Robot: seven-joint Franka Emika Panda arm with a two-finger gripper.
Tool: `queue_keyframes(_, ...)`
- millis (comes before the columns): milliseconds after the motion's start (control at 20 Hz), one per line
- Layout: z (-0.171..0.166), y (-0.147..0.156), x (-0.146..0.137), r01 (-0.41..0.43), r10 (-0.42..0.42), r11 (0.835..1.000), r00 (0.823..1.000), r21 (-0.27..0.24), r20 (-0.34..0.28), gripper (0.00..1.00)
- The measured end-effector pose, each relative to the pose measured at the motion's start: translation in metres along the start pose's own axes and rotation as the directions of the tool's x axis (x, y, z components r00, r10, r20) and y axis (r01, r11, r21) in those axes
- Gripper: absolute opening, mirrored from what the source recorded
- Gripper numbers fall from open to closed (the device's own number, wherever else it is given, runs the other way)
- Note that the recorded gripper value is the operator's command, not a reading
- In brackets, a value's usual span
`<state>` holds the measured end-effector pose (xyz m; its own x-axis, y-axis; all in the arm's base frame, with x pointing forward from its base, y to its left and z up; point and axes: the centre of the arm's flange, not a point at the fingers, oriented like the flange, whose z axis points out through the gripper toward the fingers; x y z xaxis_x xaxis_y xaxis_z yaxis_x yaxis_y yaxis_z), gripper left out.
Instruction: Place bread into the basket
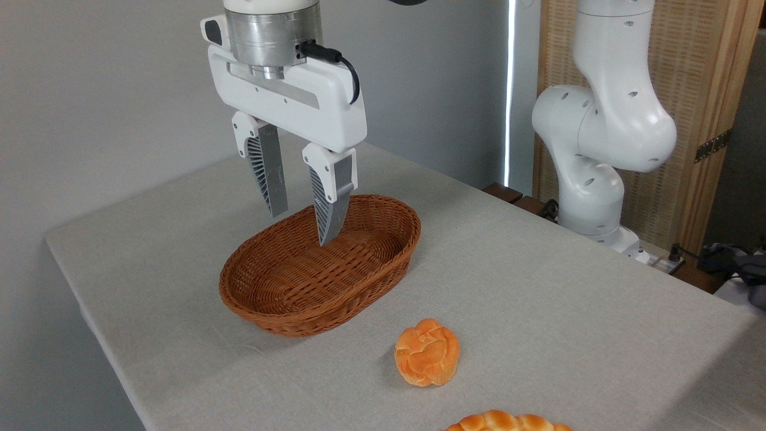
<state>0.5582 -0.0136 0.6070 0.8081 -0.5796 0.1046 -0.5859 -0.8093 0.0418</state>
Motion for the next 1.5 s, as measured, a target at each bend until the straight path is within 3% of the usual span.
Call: queue_keyframes(1500, 0.0019, 0.0082, 0.006, -0.012, 0.011, 1.0, 1.0, -0.018, -0.008, 1.0)
